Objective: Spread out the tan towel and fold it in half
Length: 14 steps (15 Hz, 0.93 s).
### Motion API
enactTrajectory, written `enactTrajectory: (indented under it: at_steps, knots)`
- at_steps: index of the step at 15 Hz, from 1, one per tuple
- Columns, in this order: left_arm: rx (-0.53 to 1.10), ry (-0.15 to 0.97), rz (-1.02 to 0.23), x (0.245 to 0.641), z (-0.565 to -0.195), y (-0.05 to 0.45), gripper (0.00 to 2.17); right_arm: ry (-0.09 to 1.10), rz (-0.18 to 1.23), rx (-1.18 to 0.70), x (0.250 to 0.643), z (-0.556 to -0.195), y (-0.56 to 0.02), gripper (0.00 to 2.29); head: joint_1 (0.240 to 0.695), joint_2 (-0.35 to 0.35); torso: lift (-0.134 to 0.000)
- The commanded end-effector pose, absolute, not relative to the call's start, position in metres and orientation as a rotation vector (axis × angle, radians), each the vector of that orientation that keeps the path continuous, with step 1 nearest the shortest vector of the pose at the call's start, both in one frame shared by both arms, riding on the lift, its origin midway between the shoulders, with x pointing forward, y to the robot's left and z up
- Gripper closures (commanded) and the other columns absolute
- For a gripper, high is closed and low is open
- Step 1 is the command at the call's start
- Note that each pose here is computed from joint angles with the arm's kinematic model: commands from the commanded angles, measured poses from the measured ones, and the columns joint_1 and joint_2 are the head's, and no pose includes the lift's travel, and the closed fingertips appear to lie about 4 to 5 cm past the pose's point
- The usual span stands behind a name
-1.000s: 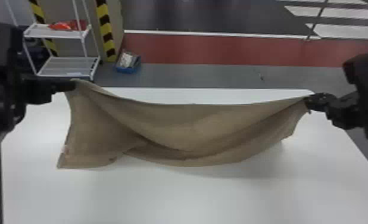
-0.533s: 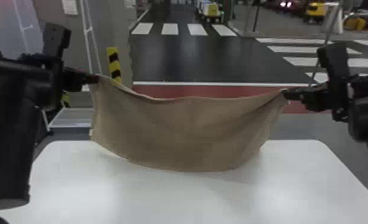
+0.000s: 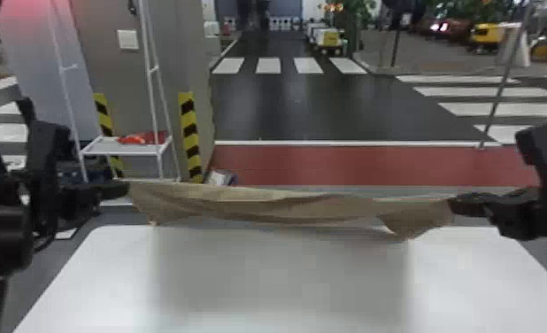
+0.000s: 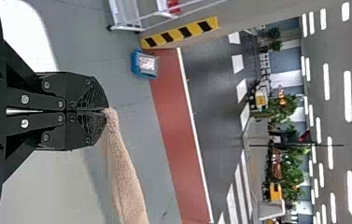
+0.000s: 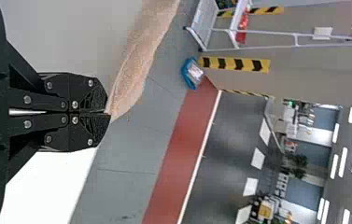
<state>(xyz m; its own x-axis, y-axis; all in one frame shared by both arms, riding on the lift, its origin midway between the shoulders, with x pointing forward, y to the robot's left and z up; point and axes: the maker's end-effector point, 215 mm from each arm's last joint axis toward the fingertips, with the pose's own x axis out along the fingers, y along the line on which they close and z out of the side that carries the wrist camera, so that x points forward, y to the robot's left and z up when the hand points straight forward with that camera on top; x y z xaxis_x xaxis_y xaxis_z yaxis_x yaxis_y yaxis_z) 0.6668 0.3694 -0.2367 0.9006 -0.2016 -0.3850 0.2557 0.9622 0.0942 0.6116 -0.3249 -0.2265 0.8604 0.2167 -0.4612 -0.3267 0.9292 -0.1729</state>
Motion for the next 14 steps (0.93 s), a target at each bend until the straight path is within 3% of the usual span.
enactTrajectory:
  at_steps: [1, 2, 5, 9, 14]
  knots:
    - [0.137, 0.456, -0.236, 0.593, -0.307, 0.384, 1.44, 0.522, 0.331, -0.266, 0.540, -0.277, -0.315, 1.65, 0.476, 0.031, -0.124]
    - [0.147, 0.483, -0.242, 0.563, -0.329, 0.387, 1.44, 0.560, 0.348, -0.269, 0.507, -0.300, -0.312, 1.66, 0.563, 0.048, -0.124]
    - [0.192, 0.529, -0.316, 0.499, -0.369, 0.388, 1.44, 0.640, 0.427, -0.299, 0.430, -0.347, -0.301, 1.65, 0.695, 0.078, -0.124]
    - [0.235, 0.588, -0.407, 0.450, -0.387, 0.382, 1.44, 0.688, 0.499, -0.332, 0.367, -0.368, -0.298, 1.65, 0.695, 0.107, -0.124]
    - [0.306, 0.633, -0.477, 0.423, -0.372, 0.398, 1.44, 0.729, 0.526, -0.321, 0.342, -0.363, -0.318, 1.65, 0.695, 0.118, -0.124]
